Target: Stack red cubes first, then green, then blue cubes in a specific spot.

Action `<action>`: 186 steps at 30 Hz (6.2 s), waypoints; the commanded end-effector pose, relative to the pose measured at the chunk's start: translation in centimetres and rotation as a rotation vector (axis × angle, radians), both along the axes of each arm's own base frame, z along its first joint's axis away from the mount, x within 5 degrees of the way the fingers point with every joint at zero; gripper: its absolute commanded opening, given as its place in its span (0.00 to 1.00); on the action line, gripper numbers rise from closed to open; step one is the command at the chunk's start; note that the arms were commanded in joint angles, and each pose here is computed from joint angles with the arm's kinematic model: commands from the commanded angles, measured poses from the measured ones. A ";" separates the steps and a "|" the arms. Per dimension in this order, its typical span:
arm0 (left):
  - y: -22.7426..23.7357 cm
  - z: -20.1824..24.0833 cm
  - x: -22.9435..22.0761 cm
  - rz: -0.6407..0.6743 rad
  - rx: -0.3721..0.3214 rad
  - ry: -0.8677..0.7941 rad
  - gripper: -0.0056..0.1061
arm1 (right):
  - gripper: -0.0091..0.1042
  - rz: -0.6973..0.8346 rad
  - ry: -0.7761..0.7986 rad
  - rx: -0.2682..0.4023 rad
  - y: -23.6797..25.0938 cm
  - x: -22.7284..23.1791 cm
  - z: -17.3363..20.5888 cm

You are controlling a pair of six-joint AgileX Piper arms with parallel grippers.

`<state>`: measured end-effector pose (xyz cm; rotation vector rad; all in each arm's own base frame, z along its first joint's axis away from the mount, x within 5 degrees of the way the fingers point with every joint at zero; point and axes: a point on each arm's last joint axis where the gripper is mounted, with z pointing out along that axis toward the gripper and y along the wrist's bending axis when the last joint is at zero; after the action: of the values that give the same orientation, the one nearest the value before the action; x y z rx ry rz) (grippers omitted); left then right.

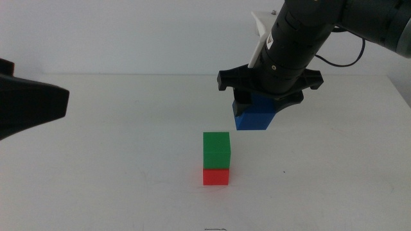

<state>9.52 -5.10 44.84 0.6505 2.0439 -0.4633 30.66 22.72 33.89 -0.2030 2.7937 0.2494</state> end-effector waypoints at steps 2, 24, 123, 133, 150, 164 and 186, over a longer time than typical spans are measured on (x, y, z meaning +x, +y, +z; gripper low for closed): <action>-0.2 1.1 0.0 0.005 -0.061 -0.062 0.88 | 0.07 0.010 -0.023 0.002 -1.0 -1.1 2.4; -0.2 1.1 0.0 0.005 -0.061 -0.062 0.88 | 0.07 -0.094 0.083 0.042 3.8 1.2 -1.4; -0.2 1.1 0.0 0.005 -0.061 -0.062 0.88 | 0.81 0.000 -0.766 0.101 -18.0 -12.2 9.8; -0.2 1.1 0.0 0.005 -0.061 -0.062 0.88 | 0.81 0.014 -0.890 0.071 -19.2 -15.4 9.4; 4.2 -0.3 -0.6 0.534 -0.007 -0.469 0.88 | 0.81 0.015 -0.881 0.070 -19.2 -15.5 9.4; 5.3 -5.8 -0.4 0.702 -0.093 -0.375 0.88 | 0.81 0.015 -0.881 0.070 -19.2 -15.5 9.4; 5.4 -12.9 -3.0 0.701 -0.078 -0.339 0.88 | 0.81 0.003 -0.942 0.066 -19.4 -16.0 8.7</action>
<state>6.76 0.34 31.29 -0.0501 1.8748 0.0102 15.04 3.61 41.28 -0.2469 1.9855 0.2050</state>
